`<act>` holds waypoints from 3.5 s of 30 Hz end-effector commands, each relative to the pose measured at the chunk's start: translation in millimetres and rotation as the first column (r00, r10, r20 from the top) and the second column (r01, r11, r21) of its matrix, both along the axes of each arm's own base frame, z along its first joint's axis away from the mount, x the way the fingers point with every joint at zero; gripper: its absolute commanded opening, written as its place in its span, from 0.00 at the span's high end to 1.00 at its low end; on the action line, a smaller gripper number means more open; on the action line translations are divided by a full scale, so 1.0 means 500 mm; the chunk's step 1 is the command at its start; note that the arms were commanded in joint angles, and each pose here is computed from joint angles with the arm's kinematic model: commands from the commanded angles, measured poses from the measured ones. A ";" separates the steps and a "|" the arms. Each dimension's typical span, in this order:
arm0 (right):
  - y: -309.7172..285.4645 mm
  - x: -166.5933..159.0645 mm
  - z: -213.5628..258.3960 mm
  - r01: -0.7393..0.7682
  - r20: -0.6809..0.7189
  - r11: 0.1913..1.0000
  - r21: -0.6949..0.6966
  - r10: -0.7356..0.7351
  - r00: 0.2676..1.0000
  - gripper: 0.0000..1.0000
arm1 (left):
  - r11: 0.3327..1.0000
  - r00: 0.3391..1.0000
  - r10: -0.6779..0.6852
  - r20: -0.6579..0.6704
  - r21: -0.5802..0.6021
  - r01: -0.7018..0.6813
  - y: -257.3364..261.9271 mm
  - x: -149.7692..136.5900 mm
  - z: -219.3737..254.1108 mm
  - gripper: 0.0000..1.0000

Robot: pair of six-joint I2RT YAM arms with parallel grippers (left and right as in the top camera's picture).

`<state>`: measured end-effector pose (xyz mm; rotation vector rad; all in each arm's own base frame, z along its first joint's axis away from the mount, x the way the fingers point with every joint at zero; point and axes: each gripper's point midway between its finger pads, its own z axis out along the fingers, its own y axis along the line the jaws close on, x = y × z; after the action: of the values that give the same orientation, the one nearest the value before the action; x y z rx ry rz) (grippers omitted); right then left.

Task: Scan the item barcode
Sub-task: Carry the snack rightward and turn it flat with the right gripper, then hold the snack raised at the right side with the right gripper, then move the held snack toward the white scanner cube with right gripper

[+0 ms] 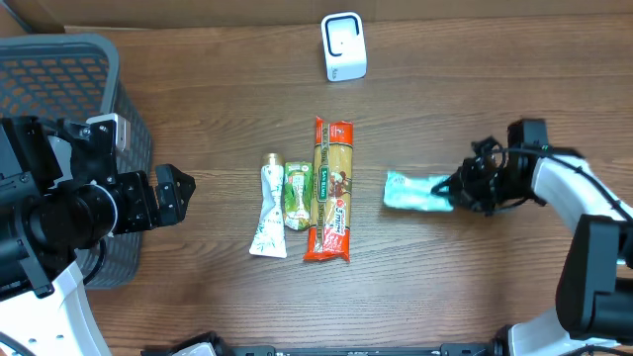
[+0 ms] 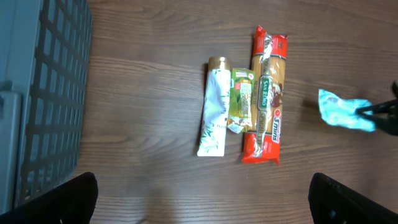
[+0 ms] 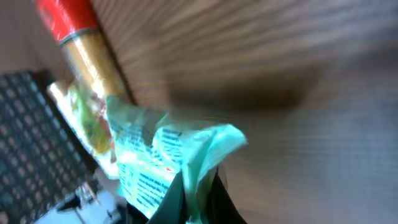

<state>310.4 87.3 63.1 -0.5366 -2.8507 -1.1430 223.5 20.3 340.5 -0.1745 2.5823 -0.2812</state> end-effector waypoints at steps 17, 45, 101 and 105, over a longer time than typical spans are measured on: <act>0.011 0.025 0.257 -0.150 0.278 0.989 -0.016 0.149 0.949 0.96 | 1.000 1.000 -0.001 -0.001 0.003 0.001 0.003 0.002 -0.001 0.00; 0.004 0.026 0.341 -0.194 0.366 0.977 -0.084 0.211 0.906 0.96 | 1.000 1.000 -0.002 -0.001 0.003 0.002 0.003 0.002 -0.001 0.00; -0.068 0.031 0.549 0.035 0.568 0.939 -0.341 0.177 0.804 0.96 | 1.000 1.000 -0.001 -0.001 0.003 0.001 0.003 0.002 -0.001 0.01; -0.063 0.018 0.552 0.022 0.565 0.943 -0.332 0.181 0.805 0.96 | 1.000 1.000 -0.001 -0.001 0.003 0.001 0.003 0.002 -0.001 0.00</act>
<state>324.2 55.6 324.4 -0.0375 -3.5548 -0.9490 223.5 20.4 340.5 -0.1744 2.5820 -0.2810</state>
